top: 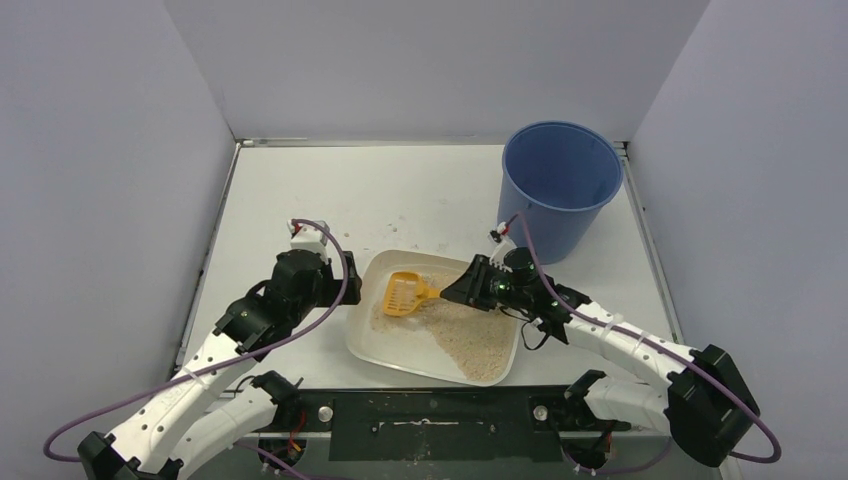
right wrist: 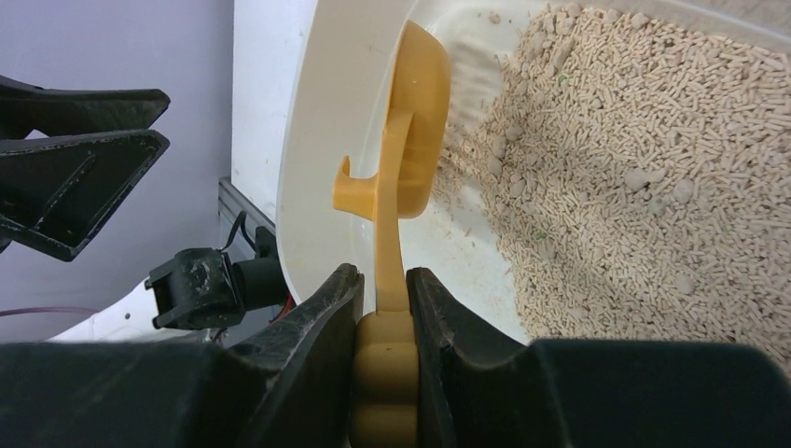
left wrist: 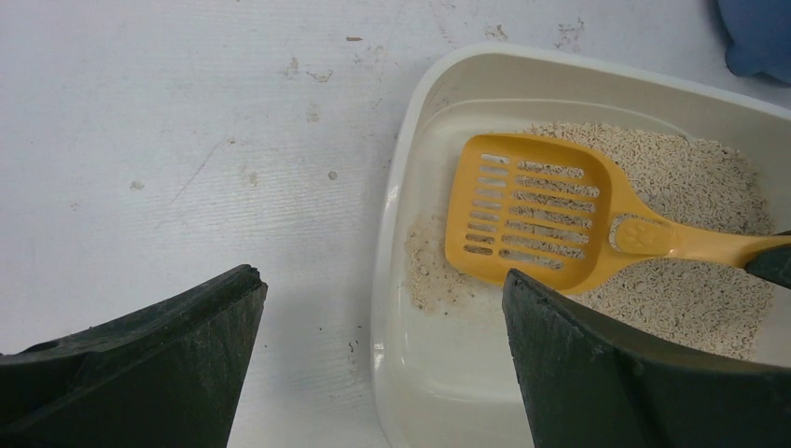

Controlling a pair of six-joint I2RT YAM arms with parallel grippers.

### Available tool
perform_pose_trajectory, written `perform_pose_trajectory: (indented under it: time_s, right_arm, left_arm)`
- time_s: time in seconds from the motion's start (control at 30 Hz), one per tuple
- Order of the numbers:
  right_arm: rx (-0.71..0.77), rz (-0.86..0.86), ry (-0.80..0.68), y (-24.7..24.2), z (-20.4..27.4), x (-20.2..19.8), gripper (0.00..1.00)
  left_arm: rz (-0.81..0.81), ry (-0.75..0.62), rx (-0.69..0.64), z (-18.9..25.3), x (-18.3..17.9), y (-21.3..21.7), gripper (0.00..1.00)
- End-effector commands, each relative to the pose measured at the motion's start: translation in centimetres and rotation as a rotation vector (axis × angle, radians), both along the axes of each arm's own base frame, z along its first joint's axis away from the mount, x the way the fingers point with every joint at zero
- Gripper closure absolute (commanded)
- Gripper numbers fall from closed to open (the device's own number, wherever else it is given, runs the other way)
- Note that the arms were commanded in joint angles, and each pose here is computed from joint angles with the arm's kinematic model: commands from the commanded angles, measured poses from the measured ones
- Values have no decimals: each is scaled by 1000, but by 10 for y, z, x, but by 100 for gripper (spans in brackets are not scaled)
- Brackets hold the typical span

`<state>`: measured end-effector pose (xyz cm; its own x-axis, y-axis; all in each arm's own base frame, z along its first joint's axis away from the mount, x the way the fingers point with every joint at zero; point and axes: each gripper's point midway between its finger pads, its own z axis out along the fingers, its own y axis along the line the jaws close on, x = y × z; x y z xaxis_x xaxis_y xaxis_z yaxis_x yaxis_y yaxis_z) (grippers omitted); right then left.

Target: Clean the litter box

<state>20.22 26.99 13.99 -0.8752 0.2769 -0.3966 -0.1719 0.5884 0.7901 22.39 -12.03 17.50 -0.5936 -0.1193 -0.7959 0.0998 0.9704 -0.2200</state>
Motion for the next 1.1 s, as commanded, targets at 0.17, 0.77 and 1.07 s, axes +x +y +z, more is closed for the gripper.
perform_pose_trajectory:
  time_s: [0.17,0.77,1.07]
  right_arm:
    - [25,-42,-77,13,11,20,67]
    - [-322,-147,-171,-54,26,18,0]
    - [-429,-226,-224,-84,59,22,0]
  left_arm:
    - [-3,-42,-13,10,8,-4,3]
    - [-4,-31,-9,7,9,-5,3]
    - [-4,-33,-12,7,9,-5,3]
